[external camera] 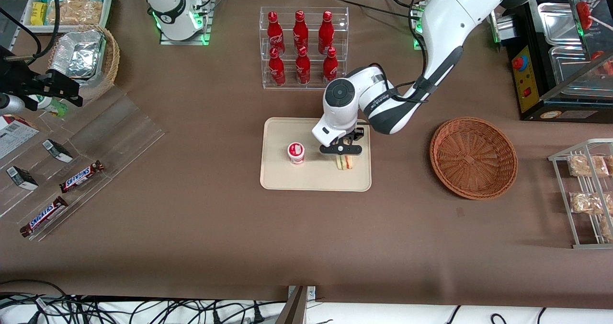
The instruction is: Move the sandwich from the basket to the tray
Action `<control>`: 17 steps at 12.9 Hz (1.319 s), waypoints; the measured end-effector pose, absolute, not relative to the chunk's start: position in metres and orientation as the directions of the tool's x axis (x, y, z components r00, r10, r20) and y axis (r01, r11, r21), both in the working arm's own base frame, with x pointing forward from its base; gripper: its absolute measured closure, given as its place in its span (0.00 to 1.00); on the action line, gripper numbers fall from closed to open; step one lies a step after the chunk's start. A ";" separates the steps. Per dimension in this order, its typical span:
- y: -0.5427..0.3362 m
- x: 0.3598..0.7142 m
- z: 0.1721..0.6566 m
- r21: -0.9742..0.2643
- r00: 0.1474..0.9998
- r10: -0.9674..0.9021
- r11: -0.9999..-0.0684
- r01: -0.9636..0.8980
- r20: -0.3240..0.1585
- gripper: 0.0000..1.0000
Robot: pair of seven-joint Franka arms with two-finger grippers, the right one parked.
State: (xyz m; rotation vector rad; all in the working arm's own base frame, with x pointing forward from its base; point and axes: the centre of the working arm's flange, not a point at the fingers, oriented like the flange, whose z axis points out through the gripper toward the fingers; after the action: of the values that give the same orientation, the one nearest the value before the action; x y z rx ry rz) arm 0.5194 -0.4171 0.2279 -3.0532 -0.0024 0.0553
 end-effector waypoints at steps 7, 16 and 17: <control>-0.360 0.584 0.345 -0.076 0.982 0.174 -0.981 0.180 0.075 0.00; -0.205 0.634 0.476 -0.026 0.950 0.311 -0.950 0.311 0.010 0.00; -0.185 0.636 0.488 -0.012 0.959 0.284 -0.959 0.284 -0.014 0.00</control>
State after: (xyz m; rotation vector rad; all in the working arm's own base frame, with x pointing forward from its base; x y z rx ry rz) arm 0.6365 -0.1845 0.4881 -3.0991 -0.4499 0.0241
